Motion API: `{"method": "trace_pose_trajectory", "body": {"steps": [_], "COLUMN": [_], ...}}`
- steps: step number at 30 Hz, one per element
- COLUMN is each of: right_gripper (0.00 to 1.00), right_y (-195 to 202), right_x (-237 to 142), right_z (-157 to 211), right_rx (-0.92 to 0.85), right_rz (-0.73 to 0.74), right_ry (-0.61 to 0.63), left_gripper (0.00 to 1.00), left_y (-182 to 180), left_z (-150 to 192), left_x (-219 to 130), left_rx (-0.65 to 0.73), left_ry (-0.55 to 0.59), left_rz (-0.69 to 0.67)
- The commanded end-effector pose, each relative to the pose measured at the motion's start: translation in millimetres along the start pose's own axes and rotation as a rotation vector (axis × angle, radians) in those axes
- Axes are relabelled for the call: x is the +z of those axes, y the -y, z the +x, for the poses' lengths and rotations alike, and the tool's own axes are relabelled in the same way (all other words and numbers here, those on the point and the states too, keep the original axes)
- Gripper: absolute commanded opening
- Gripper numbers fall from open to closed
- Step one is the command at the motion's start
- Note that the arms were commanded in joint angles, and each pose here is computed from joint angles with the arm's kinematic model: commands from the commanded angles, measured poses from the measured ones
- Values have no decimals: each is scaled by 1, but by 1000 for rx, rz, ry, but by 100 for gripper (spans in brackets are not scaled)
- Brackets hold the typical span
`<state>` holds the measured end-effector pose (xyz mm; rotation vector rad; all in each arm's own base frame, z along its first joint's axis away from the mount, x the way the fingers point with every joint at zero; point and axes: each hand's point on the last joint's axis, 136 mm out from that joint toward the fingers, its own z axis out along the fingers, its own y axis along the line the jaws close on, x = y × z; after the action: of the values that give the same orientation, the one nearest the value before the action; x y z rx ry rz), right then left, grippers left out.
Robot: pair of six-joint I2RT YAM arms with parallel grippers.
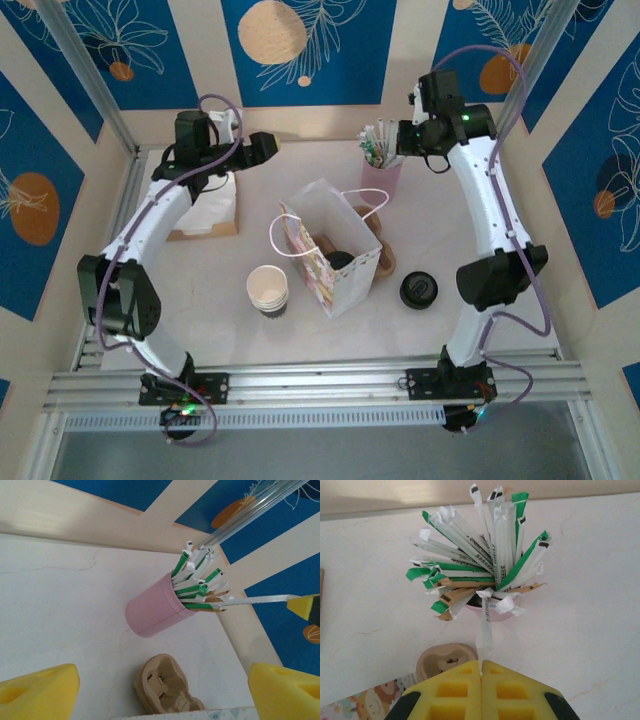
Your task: Pack the takeout coffee
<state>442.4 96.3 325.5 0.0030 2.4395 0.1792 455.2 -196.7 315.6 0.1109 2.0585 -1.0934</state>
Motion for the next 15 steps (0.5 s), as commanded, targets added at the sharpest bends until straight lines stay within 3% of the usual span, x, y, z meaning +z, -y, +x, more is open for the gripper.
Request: {"method": "trace_pose_trajectory", "body": {"steps": [1,15], "right_gripper": [0,0], "right_y": [-3,-39], "right_x": [-28,-181], "right_z": [-8,3], "right_rx": [-19,-98], "right_rz": [0,-200], "right_ry": [80,389], "left_gripper": [87,92], "left_y": [9,5], "left_z": [-8,9], "left_x": [-18,-73], "left_rx": [14,25], "left_ry": [47,130], "left_rz": [-11,-192]}}
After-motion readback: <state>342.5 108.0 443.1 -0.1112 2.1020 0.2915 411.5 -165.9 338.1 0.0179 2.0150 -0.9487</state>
